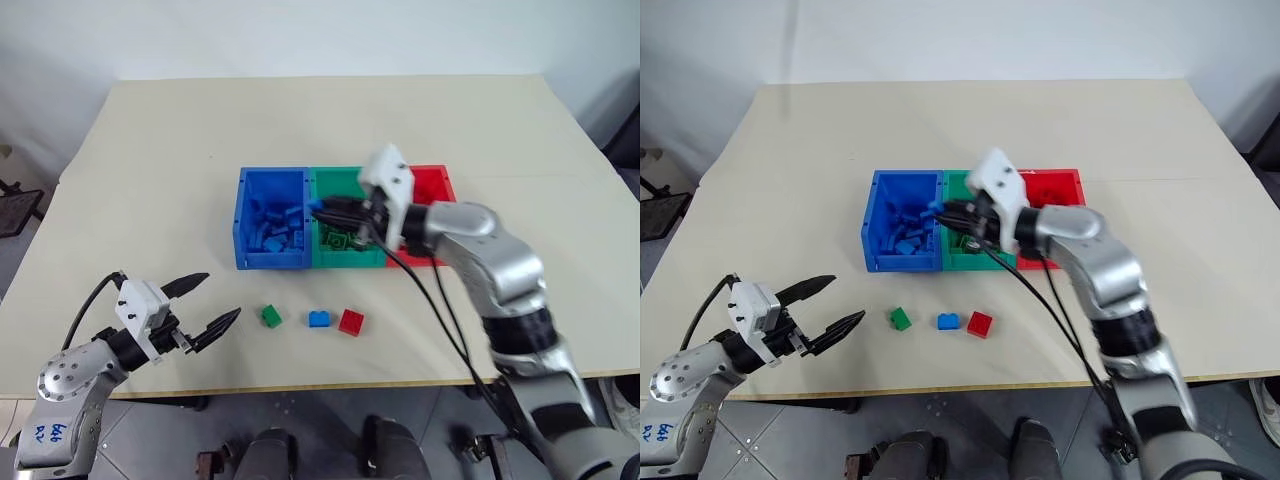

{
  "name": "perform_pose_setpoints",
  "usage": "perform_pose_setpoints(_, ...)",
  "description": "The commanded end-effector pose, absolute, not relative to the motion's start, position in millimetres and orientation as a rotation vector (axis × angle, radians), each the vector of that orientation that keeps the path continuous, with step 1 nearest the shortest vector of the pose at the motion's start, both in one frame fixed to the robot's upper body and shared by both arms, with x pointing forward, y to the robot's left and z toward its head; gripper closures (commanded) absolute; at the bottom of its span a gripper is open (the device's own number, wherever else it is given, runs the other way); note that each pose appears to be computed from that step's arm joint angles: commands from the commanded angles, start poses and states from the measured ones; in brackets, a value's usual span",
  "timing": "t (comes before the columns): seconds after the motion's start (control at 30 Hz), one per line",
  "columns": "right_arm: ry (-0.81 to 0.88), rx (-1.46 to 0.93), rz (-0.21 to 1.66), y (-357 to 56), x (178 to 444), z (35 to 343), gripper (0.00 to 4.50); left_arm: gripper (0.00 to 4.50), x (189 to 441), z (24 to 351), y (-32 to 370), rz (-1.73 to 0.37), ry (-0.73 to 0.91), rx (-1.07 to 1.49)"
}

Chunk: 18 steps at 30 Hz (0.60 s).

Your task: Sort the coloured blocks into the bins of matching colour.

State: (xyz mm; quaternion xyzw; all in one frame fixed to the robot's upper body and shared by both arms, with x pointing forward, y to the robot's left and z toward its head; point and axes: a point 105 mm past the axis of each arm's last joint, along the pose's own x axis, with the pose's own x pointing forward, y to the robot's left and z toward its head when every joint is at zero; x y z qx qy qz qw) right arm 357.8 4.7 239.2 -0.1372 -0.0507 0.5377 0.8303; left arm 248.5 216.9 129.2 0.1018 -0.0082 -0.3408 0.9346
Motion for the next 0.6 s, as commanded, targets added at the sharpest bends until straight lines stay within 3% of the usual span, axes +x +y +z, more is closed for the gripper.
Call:
perform_pose_setpoints(0.03,-0.155,-0.361,1.12,32,372,246,4.16,0.0,244,144,215,-0.687,-0.071,0.232)
perform_pose_setpoints(0.17,-0.167,-0.36,1.123,45,379,242,4.16,0.0,243,144,216,-0.68,-0.071,0.236)
perform_pose_setpoints(0.4,-0.219,-0.348,1.155,36,376,252,1.87,0.0,242,146,211,-0.702,-0.073,0.244)
perform_pose_setpoints(0.6,-0.344,-0.369,1.255,-14,348,258,0.02,0.0,251,150,210,-0.735,-0.077,0.259)
